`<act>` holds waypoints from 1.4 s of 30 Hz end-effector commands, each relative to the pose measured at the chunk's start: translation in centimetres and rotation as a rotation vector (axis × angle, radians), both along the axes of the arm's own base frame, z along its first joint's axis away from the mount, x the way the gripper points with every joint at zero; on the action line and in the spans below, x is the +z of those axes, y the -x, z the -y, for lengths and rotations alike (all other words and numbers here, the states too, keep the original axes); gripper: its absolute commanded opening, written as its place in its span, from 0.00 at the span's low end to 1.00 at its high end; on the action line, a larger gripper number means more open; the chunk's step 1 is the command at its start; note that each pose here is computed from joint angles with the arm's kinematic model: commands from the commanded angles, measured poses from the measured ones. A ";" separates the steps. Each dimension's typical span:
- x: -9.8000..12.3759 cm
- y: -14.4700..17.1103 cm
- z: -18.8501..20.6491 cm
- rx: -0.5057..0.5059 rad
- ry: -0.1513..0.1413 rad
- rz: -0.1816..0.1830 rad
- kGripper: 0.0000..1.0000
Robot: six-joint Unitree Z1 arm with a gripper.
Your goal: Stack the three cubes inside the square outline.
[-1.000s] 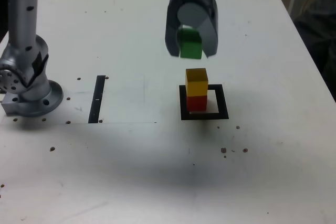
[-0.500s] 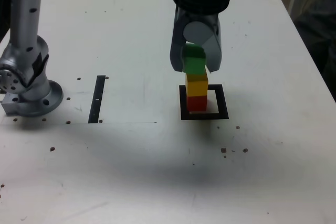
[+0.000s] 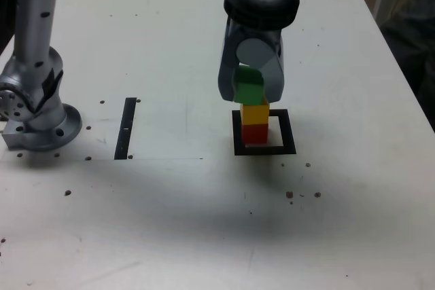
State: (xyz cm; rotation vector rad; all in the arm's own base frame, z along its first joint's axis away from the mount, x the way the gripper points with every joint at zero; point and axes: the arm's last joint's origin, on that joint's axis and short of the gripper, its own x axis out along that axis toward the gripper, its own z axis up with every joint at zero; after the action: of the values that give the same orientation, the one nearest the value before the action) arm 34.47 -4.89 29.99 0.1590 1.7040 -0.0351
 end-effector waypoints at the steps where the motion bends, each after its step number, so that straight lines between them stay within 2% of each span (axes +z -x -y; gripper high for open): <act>1: -0.1 0.0 0.0 -0.004 0.000 -0.001 0.25; 3: 0.0 0.0 0.0 -0.005 -0.001 -0.001 0.37; 9: 0.0 -0.1 -0.1 -0.019 -0.001 0.014 0.81; 13: 0.1 -0.3 -0.1 -0.028 0.000 0.022 0.94; 20: 0.4 0.0 -0.2 -0.029 -0.010 0.026 0.99; 25: 1.5 0.6 -0.5 -0.034 -0.044 0.046 0.99; 29: 2.4 1.4 -0.7 -0.036 -0.063 0.039 0.99; 35: 4.4 3.8 -1.0 -0.035 -0.053 0.044 0.99; 39: 5.8 6.1 -1.4 -0.039 -0.026 0.063 0.99; 42: 6.1 7.4 -1.5 -0.043 -0.010 0.062 0.99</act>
State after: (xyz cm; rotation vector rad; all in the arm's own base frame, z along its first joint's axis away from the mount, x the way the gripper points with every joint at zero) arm 27.62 -3.48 36.05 0.2062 1.6366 -0.0474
